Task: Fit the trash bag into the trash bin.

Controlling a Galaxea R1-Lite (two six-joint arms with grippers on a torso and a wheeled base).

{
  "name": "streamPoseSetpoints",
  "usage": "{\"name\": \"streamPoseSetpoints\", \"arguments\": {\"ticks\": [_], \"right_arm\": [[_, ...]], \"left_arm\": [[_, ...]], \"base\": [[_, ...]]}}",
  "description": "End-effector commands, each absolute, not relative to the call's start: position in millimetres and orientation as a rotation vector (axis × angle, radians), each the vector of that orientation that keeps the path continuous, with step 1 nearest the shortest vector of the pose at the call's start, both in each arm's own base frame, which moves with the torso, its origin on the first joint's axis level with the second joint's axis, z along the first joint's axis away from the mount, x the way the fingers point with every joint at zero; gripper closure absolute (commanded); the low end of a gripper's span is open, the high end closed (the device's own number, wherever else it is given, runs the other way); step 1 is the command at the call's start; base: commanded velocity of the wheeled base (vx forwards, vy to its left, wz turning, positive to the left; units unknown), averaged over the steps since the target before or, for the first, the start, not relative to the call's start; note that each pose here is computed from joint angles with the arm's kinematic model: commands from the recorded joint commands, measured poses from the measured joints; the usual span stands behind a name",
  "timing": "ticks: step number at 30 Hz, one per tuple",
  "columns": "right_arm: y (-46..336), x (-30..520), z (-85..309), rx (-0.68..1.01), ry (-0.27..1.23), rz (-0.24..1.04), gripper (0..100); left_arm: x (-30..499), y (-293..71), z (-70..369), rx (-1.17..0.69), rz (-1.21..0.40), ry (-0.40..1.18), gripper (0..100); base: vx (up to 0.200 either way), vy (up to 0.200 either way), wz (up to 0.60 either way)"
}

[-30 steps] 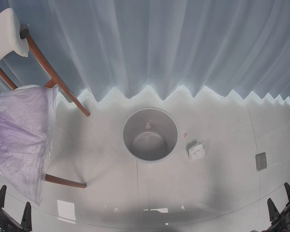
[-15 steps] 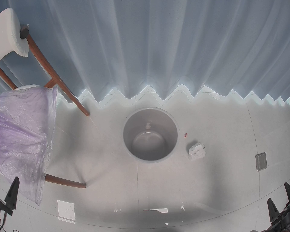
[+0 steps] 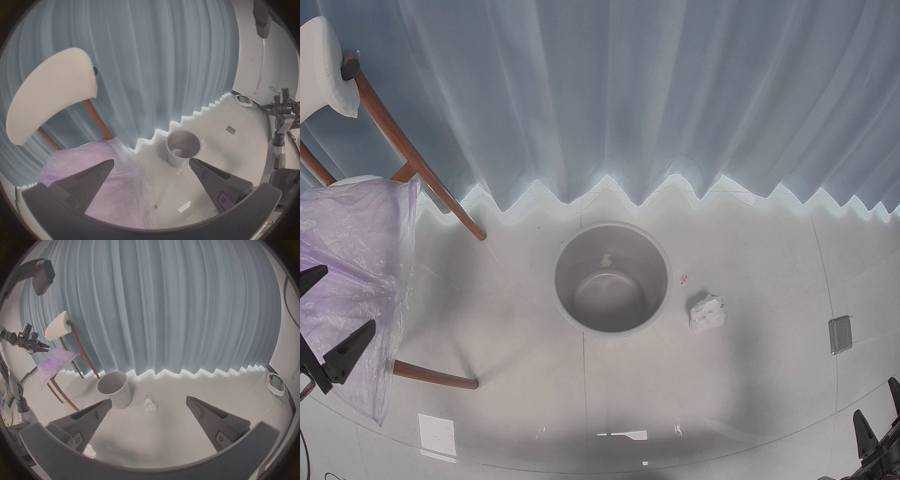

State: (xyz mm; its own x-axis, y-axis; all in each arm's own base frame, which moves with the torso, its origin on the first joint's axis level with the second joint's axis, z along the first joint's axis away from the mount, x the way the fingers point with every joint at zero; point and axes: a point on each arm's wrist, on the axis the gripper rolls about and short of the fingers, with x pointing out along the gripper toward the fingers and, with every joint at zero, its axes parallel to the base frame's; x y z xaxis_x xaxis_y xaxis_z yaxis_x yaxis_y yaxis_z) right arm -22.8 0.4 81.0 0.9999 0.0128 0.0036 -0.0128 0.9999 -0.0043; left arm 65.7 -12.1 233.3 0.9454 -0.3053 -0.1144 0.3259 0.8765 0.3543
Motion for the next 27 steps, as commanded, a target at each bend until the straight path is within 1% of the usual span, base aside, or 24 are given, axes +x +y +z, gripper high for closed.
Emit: {"name": "streamPoseSetpoints", "arguments": {"ticks": [1, 3, 4, 6, 9, 10, 12, 15, 17, 19, 24, 27], "right_arm": [[0.4, -22.8, 75.8, -0.005, -0.003, 0.014, 0], [0.4, -22.8, 75.8, -0.005, -0.003, 0.014, 0], [0.4, -22.8, 75.8, -0.005, -0.003, 0.014, 0], [0.4, -22.8, 75.8, -0.005, -0.003, 0.014, 0], [0.4, -22.8, 75.8, -0.005, -0.003, 0.014, 0], [0.4, -22.8, 75.8, -0.005, -0.003, 0.014, 0], [0.4, -22.8, 75.8, -0.005, -0.003, 0.014, 0], [0.4, -22.8, 75.8, -0.005, -0.003, 0.014, 0], [0.3, -22.8, 75.8, -0.005, -0.003, 0.012, 0], [0.4, -22.8, 75.8, -0.003, -0.003, 0.014, 0], [0.4, -22.8, 75.8, -0.005, -0.003, 0.014, 0], [0.4, -22.8, 75.8, -0.005, -0.003, 0.014, 0]], "left_arm": [[90.0, -18.9, 222.2, 0.427, -0.405, 0.155, 0], [94.5, -19.1, 220.0, 0.473, -0.403, 0.168, 0], [99.1, -19.3, 218.3, 0.535, -0.399, 0.176, 0], [105.6, -20.4, 216.9, 0.599, -0.394, 0.191, 0], [113.1, -21.6, 215.6, 0.656, -0.378, 0.204, 0], [116.0, -21.2, 214.5, 0.681, -0.345, 0.209, 0], [118.2, -21.5, 212.3, 0.702, -0.297, 0.225, 0], [120.4, -25.2, 209.1, 0.717, -0.282, 0.244, 0], [122.4, -29.0, 205.7, 0.744, -0.227, 0.28, 0], [126.8, -34.0, 201.6, 0.757, -0.219, 0.309, 0], [137.4, -41.4, 199.7, 0.786, -0.178, 0.307, 0], [145.7, -44.1, 196.3, 0.798, -0.092, 0.314, 0]], "base": [[0.0, 0.0, 0.0], [0.0, 0.0, 0.0], [0.0, 0.0, 0.0], [0.0, 0.0, 0.0], [0.0, 0.0, 0.0], [0.0, 0.0, 0.0], [0.0, 0.0, 0.0], [0.0, 0.0, 0.0], [0.0, 0.0, 0.0], [0.0, 0.0, 0.0], [0.0, 0.0, 0.0], [0.0, 0.0, 0.0]]}}
